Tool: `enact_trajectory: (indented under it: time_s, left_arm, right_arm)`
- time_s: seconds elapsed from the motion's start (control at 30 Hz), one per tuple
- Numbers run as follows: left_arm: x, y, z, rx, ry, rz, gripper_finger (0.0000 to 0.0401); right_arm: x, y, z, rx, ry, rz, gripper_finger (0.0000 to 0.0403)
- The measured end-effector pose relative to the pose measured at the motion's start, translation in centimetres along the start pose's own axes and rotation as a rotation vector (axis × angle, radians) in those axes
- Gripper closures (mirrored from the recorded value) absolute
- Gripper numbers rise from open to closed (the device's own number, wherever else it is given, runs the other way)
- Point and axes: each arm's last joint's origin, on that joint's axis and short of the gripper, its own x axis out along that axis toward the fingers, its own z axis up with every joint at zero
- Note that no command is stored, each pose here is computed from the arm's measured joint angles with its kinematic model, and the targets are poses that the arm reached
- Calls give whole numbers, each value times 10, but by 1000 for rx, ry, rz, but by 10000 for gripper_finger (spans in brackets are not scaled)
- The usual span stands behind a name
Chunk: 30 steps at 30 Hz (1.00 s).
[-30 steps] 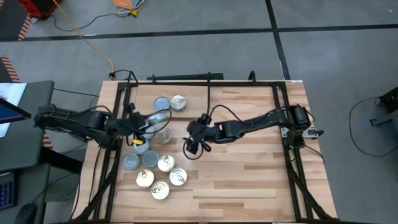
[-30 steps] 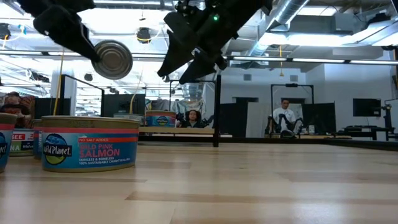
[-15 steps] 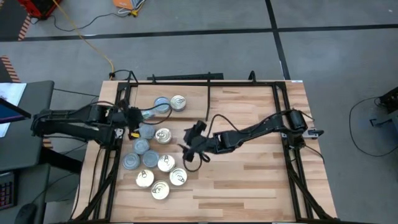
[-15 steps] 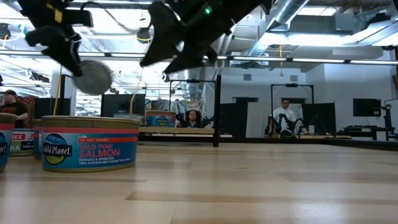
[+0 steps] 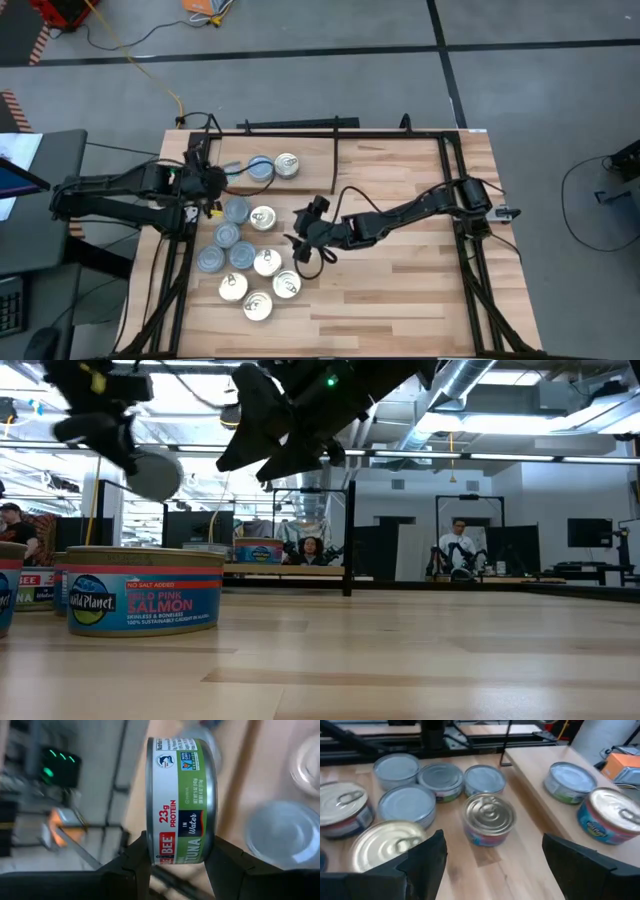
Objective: Stack canned seafood by type on shelf
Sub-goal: Stack the green tuna can on top of the green tuna can on the shelf
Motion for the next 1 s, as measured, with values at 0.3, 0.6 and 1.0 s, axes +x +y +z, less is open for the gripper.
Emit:
enact_trajectory:
  time_s: [0.3,0.6,1.0]
  left_arm:
    - [30,1,39,328,-34,84,258]
    - [74,11,44,349,25,96,258]
    - [103,-4,24,445,0,62,257]
  right_arm:
    - [-1,2,1,11,-9,5,49]
    - [-14,5,6,0,-16,-27,49]
    - [-15,5,5,-9,-12,-53,49]
